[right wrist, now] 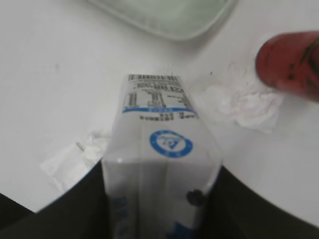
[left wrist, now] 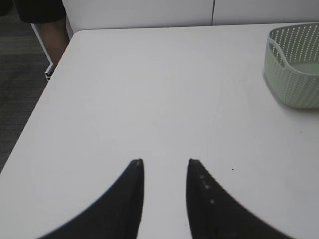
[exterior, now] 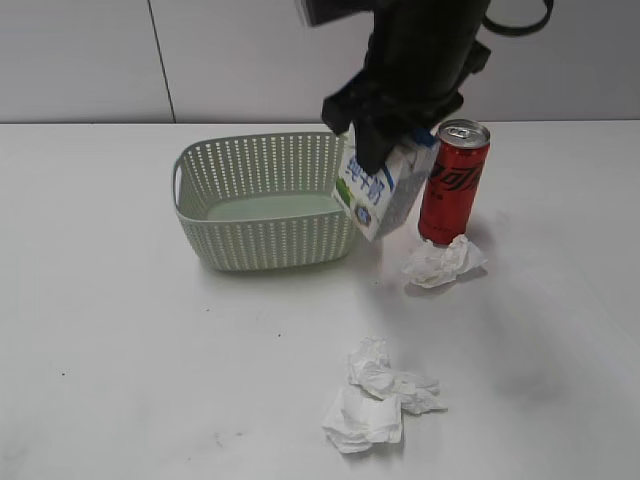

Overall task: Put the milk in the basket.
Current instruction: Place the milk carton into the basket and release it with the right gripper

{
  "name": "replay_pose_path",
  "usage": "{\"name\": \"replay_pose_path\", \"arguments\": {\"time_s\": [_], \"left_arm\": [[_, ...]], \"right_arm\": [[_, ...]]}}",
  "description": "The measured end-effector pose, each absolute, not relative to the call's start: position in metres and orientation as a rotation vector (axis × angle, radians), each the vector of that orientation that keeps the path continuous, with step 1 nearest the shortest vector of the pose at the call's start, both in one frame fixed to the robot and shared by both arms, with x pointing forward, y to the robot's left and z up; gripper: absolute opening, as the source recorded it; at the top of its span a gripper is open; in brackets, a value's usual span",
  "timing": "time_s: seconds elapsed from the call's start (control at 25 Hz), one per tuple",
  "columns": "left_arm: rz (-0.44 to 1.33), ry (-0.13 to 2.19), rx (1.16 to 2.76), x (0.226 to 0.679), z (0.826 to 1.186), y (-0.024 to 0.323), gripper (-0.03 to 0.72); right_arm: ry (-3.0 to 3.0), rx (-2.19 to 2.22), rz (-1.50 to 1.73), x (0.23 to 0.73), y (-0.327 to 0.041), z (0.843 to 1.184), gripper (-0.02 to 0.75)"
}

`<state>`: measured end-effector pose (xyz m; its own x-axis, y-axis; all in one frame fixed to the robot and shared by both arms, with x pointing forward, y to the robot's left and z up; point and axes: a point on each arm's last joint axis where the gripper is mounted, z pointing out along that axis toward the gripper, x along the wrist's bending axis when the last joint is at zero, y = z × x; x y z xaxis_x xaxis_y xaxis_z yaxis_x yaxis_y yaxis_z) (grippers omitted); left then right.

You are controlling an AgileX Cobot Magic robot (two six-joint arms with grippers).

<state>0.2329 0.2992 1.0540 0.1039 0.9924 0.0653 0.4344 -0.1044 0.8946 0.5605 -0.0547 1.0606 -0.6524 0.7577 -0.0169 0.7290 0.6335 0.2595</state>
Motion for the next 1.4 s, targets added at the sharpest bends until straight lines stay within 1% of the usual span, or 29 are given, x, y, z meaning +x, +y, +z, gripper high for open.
{"name": "replay_pose_path", "arguments": {"time_s": [0.2,0.32,0.44,0.52,0.68,0.92,1.24,1.4], "left_arm": [[0.957,1.423,1.645,0.233,1.054,0.299,0.221],[0.957,1.423,1.645,0.233,1.054,0.299,0.221],[0.957,1.423,1.645,0.233,1.054,0.299,0.221],[0.957,1.423,1.645,0.233,1.054,0.299,0.221],[0.957,1.423,1.645,0.233,1.054,0.299,0.221],[0.957,1.423,1.645,0.233,1.054,0.299,0.221],[0.957,1.423,1.645,0.233,1.054,0.299,0.221],[0.957,1.423,1.645,0.233,1.054,0.299,0.221]], "right_arm": [[2.646,1.208,0.516,0.568,-0.049,1.1,0.314],[2.628,1.198,0.55,0.569,-0.048,1.107,0.314],[2.618,1.192,0.569,0.573,-0.045,1.104,0.314],[2.617,1.178,0.577,0.58,-0.04,1.093,0.314],[2.625,1.165,0.569,0.596,-0.028,1.062,0.314],[2.634,1.163,0.554,0.615,-0.013,1.033,0.314],[2.677,1.181,0.475,0.629,-0.003,0.979,0.313],[2.673,1.181,0.481,0.632,0.0,0.969,0.313]]}}
